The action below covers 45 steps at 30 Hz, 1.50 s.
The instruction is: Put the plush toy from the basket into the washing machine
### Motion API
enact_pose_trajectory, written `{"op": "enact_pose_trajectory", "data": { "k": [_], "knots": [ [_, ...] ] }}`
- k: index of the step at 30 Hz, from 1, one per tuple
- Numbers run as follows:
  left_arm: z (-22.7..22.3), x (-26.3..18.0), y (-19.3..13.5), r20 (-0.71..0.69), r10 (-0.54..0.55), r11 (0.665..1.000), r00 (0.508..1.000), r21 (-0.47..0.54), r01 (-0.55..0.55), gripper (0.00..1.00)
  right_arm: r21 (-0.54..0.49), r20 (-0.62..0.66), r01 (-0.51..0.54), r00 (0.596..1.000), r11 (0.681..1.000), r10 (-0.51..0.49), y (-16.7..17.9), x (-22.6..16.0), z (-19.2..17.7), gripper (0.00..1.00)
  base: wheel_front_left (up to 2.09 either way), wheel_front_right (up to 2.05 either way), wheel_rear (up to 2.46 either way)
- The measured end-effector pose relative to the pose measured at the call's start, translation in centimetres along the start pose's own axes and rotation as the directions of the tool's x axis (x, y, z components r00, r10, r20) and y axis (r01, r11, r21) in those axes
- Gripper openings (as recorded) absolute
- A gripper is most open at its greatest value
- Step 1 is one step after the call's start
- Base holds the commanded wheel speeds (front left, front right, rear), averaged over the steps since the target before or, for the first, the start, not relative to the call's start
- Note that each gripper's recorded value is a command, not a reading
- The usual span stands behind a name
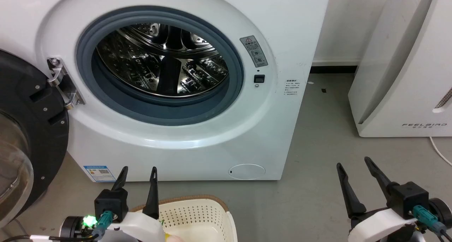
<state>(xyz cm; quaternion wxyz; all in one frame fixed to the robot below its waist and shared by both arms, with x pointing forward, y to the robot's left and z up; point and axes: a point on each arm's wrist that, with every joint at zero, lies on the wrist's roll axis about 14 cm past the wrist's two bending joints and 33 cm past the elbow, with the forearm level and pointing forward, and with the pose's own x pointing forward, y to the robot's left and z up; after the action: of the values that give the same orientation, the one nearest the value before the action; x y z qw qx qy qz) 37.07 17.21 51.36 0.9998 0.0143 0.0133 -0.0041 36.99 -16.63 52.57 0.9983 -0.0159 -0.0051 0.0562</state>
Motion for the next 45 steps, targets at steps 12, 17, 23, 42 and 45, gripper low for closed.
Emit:
{"op": "enact_pose_trajectory", "data": {
  "k": [12, 17, 23, 42, 45],
  "knots": [
    [-2.4, 0.8, -0.8, -0.059, -0.018, 1.0, 0.998, -0.018, 0.017, 1.0, 0.006, -0.014, 0.013, 1.0, 1.0, -0.013, -0.5, 0.3, -1.0, 1.0, 0.0, 0.0, 0.0],
    [-4.2, 1.5, -1.2, -0.108, -0.03, 0.999, 0.994, -0.024, 0.028, 1.0, 0.007, -0.025, 0.02, 1.0, 1.0, -0.02, -0.7, 0.5, -1.5, 1.0, 0.0, 0.0, 0.0],
    [-6.8, 2.3, -1.7, -0.183, -0.045, 0.999, 0.982, -0.03, 0.04, 1.0, 0.008, -0.041, 0.026, 0.999, 1.0, -0.025, -1.0, 0.9, -2.3, 1.0, 0.0, 0.0, 0.0],
    [-15.9, 3.9, -2.7, -0.44, -0.09, 0.996, 0.894, -0.038, 0.082, 1.0, 0.016, -0.08, 0.046, 0.996, 0.999, -0.045, -1.8, 2.7, -4.8, 1.0, 0.0, 0.0, 0.0],
    [-17.3, 4.2, -3.0, -0.477, -0.1, 0.995, 0.873, -0.036, 0.094, 1.0, 0.017, -0.095, 0.052, 0.994, 0.998, -0.05, -2.0, 2.8, -5.5, 1.0, 0.0, 0.0, 0.0]
  ]
}}
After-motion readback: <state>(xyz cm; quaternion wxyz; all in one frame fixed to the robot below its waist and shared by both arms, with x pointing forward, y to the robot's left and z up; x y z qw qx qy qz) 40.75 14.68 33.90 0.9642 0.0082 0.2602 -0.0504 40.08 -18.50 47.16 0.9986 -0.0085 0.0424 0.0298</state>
